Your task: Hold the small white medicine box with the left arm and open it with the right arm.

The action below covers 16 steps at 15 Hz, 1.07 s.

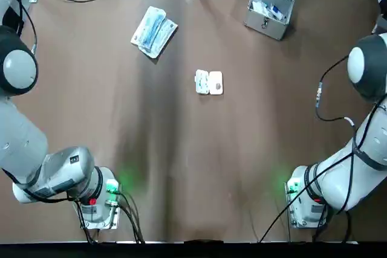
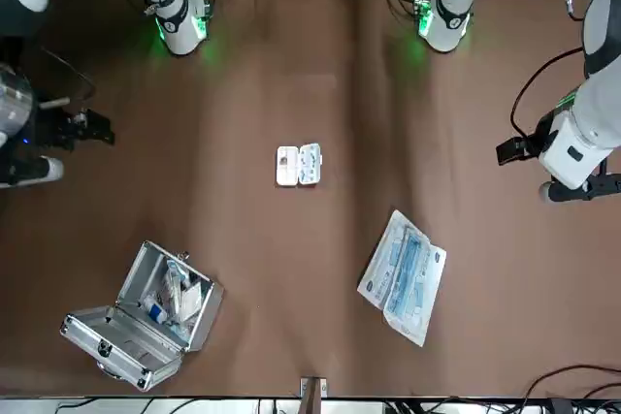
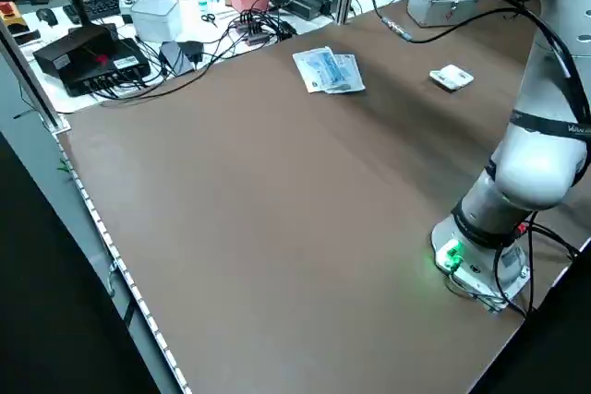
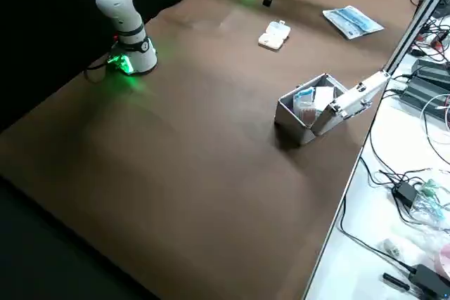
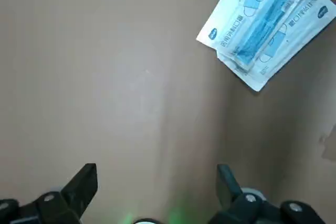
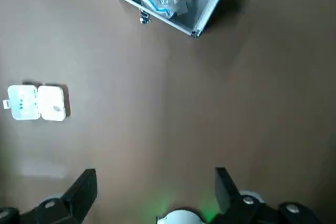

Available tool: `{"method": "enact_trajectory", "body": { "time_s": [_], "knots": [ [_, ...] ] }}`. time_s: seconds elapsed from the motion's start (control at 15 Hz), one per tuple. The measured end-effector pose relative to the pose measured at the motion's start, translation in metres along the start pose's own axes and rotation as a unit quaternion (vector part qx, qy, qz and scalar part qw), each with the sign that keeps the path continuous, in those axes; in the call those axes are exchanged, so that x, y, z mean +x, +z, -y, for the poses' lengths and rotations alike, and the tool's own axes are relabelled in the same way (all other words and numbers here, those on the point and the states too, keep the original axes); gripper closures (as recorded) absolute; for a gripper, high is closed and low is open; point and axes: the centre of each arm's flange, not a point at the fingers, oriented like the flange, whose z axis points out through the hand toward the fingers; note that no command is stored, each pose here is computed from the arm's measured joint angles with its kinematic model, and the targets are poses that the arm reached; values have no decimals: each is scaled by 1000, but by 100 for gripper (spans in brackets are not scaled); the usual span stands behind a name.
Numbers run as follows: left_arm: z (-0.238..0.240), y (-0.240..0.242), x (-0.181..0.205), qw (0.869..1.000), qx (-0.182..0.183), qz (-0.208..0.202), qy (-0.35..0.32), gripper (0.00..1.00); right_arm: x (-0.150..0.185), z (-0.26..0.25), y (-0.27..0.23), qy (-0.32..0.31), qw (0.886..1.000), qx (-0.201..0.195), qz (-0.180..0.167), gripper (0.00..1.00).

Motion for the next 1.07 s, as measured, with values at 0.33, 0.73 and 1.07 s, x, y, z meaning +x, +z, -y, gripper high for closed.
{"method": "enact_trajectory", "body": {
  "time_s": [0.33,0.73,1.07],
  "knots": [
    [9,-14,-4,999,-24,-14,19,0,-19,-32,-15,-8,1000,12,0,1],
    [17,-25,-22,998,-26,-56,34,0,-62,-47,-46,-5,999,9,-44,1],
    [18,-27,-22,997,-26,-60,34,0,-98,-48,-58,-2,997,-1,-79,1]
  ]
}}
